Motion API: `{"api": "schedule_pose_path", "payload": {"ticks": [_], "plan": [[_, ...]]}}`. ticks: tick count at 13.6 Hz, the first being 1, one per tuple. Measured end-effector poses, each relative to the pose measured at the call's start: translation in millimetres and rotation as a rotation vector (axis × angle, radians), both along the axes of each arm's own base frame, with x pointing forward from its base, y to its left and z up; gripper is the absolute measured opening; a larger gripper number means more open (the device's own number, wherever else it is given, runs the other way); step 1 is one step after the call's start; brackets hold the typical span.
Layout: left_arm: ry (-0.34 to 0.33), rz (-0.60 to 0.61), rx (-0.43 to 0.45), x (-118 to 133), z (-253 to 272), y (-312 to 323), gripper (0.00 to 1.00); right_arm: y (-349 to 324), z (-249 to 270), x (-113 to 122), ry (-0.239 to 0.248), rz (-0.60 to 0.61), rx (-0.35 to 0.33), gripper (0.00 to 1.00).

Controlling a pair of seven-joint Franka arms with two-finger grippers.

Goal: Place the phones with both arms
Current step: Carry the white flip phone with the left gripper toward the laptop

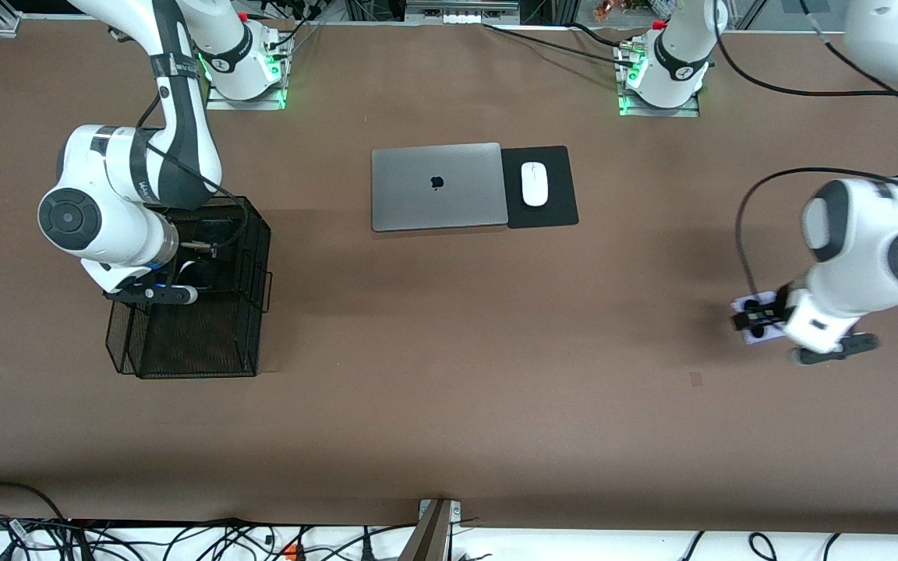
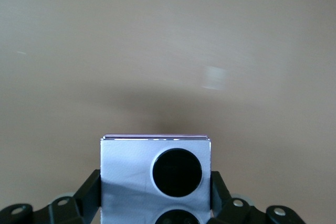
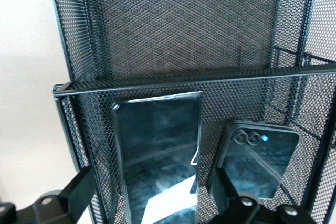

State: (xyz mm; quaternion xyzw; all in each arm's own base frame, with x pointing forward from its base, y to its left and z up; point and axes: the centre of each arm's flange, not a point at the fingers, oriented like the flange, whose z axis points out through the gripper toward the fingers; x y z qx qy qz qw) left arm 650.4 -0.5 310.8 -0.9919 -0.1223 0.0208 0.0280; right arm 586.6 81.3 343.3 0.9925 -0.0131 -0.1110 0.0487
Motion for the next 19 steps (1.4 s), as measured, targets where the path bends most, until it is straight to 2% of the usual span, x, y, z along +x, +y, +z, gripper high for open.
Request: {"api": "schedule_pose_path", "payload": {"ticks": [3, 8, 11, 15, 19], "plan": [[0.017, -0.006, 0.008, -5.9, -14.0, -80.8, 0.85, 8.3, 20.6, 9.2, -0.024, 0.014, 0.007, 1.00], [0.034, 0.004, 0.030, -31.0, -35.5, -221.8, 0.85, 49.6, 109.1, 32.5, -0.093, 0.060, 0.041, 1.00], [0.027, 0.003, 0.036, -39.3, -51.7, -307.3, 0.85, 83.5, 137.2, 36.3, -0.090, 0.027, 0.094, 1.00], [0.015, -0.053, 0.028, -47.9, -79.0, -379.3, 0.85, 116.5, 158.4, 40.8, -0.094, 0.030, 0.077, 1.00], [-0.042, -0.126, -0.015, -50.4, -81.1, -446.4, 0.85, 125.4, 164.1, 39.3, -0.100, 0.030, 0.079, 1.00]]}}
